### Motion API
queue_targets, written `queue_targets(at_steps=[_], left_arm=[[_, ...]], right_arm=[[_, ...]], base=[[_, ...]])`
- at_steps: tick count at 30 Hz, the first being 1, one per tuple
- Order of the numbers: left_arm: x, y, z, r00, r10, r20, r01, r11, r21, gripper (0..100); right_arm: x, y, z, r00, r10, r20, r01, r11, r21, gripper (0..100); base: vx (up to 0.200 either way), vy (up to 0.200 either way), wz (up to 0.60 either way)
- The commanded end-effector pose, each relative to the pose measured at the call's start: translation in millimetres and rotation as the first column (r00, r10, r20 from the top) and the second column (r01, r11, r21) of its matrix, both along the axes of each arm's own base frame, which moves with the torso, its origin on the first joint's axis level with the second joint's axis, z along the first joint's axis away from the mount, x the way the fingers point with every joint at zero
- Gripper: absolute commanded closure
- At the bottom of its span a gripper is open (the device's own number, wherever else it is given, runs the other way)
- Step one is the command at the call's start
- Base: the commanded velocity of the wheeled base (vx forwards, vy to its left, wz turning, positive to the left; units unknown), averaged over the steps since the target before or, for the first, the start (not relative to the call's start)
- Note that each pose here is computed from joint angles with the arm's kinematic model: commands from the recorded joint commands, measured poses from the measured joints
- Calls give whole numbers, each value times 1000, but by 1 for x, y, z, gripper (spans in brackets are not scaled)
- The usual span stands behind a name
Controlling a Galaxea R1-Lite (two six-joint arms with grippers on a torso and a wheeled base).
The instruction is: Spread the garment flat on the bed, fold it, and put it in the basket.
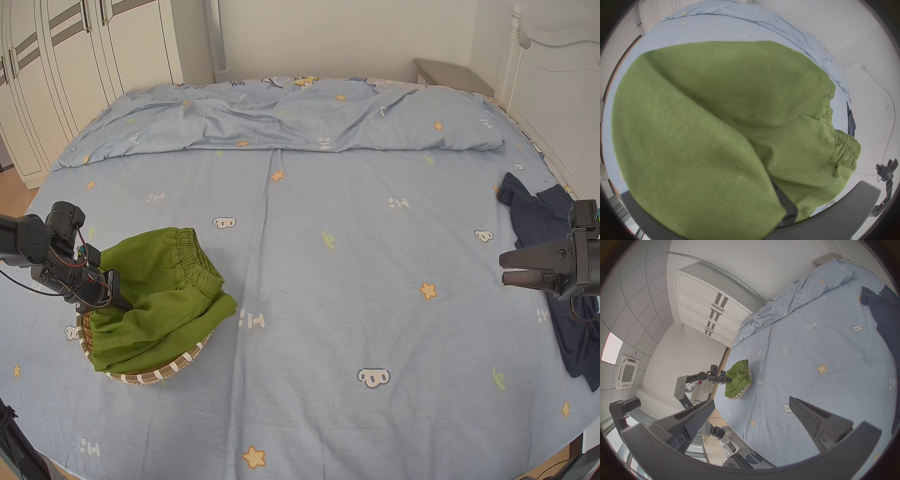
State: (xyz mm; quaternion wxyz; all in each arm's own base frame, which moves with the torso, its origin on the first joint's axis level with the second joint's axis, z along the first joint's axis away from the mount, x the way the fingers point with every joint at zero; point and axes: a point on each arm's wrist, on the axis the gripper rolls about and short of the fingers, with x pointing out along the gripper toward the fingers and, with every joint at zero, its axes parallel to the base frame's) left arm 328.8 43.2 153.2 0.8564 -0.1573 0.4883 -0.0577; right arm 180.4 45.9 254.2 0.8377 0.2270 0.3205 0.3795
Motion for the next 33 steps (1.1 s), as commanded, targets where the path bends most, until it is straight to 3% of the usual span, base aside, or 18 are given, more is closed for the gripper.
queue_targets(at_steps=[1, 10, 11, 17, 26, 30, 33], left_arm=[[4, -1, -9, 999, -1, -48, 1, 1000, 3, 100], [2, -3, -9, 995, -6, -101, 6, 1000, 5, 100], [1, -7, -7, 994, -16, -106, 16, 1000, 5, 0], [-13, -15, 15, 996, -19, -87, 23, 999, 43, 0], [-75, -20, 81, 999, 22, 29, -26, 991, 132, 0], [-117, -22, 110, 989, 97, 114, -123, 960, 252, 0], [-150, -27, 125, 976, 104, 192, -154, 951, 266, 0]], right_arm=[[0, 0, 0, 1000, 2, 0, -2, 1000, 0, 0], [0, 0, -1, 1000, 2, -2, -2, 1000, 0, 0], [0, 0, -1, 1000, 2, -2, -2, 1000, 0, 0], [0, 0, -1, 1000, 2, 0, -2, 1000, 0, 0], [-1, 2, -1, 1000, 14, -1, -14, 1000, -2, 0], [-20, -1, 1, 999, 7, 38, -7, 1000, -2, 0], [-47, -7, 3, 995, 2, 100, -3, 1000, 7, 0]], base=[[0, 0, 0], [0, 0, 0], [0, 0, 0], [0, 0, 0], [0, 0, 0], [0, 0, 0], [0, 0, 0]])
